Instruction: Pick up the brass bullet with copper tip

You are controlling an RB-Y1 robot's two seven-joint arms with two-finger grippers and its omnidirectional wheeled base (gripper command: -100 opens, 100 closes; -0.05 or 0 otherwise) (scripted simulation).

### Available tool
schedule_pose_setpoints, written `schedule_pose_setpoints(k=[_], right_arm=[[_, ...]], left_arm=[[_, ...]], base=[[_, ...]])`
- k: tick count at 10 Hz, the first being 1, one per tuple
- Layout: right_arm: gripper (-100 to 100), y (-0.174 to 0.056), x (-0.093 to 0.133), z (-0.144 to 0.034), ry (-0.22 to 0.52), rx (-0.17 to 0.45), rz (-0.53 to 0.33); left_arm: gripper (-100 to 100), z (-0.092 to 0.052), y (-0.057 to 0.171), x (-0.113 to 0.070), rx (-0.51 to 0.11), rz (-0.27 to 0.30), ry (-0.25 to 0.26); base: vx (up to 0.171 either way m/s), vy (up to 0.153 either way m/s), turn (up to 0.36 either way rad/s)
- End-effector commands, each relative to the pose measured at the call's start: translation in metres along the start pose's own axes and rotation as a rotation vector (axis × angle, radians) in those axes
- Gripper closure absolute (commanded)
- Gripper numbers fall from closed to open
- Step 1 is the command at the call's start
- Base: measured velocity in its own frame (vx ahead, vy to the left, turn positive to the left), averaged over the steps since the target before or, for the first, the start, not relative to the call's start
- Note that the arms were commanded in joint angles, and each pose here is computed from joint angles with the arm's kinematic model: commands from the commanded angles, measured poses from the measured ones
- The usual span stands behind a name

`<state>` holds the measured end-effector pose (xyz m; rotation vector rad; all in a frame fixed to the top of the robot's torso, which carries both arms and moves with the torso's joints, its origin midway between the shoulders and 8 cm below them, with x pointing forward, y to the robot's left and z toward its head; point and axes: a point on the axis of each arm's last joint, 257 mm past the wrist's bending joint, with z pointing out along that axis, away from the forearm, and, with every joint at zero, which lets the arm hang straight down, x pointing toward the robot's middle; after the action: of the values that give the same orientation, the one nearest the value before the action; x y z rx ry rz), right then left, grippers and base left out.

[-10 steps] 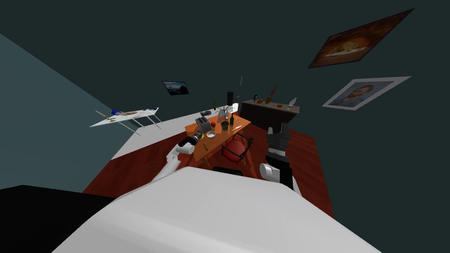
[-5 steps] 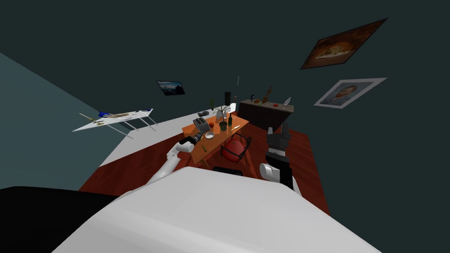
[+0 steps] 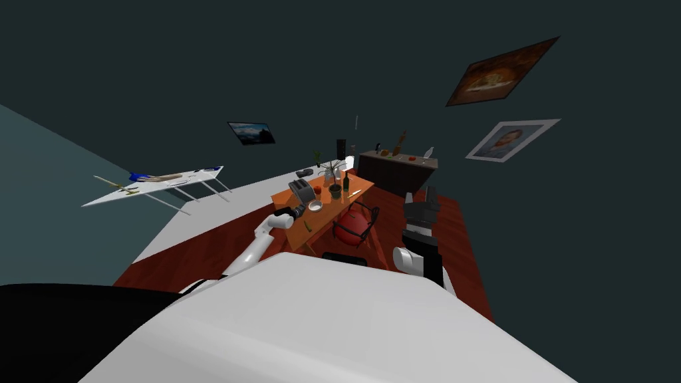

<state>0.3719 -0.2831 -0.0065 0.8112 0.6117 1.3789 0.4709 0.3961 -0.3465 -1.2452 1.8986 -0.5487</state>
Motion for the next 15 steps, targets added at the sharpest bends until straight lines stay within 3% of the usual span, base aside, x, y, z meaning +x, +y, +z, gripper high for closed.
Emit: schedule_pose_setpoints(k=[1,4,5,6,8,9,10,15], right_arm=[[0,0.000,0.000,0.000,0.000,0.000,0.000],[0,0.000,0.000,0.000,0.000,0.000,0.000],[0,0.000,0.000,0.000,0.000,0.000,0.000],[0,0.000,0.000,0.000,0.000,0.000,0.000],[0,0.000,0.000,0.000,0.000,0.000,0.000],[0,0.000,0.000,0.000,0.000,0.000,0.000],[0,0.000,0.000,0.000,0.000,0.000,0.000],[0,0.000,0.000,0.000,0.000,0.000,0.000]], left_arm=[[-100,0.005,0.021,0.002,-0.069,0.012,0.026],[-100,0.008,0.047,0.007,-0.152,0.020,0.061],[-100,0.011,0.067,0.011,-0.213,0.026,0.087],[-100,0.010,0.068,0.011,-0.218,0.026,0.089],[-100,0.011,0.089,0.016,-0.282,0.030,0.118],[-100,0.011,0.106,0.020,-0.337,0.035,0.147],[-100,0.011,0.110,0.020,-0.344,0.033,0.147],[-100,0.002,0.165,0.034,-0.515,0.035,0.235]], base=[[0.013,0.012,-0.087],[0.013,0.011,-0.074],[0.013,0.013,-0.099],[0.012,0.011,-0.051],[0.015,0.010,-0.075],[0.013,0.009,-0.084],[0.014,0.009,-0.053],[0.020,0.006,-0.083]])
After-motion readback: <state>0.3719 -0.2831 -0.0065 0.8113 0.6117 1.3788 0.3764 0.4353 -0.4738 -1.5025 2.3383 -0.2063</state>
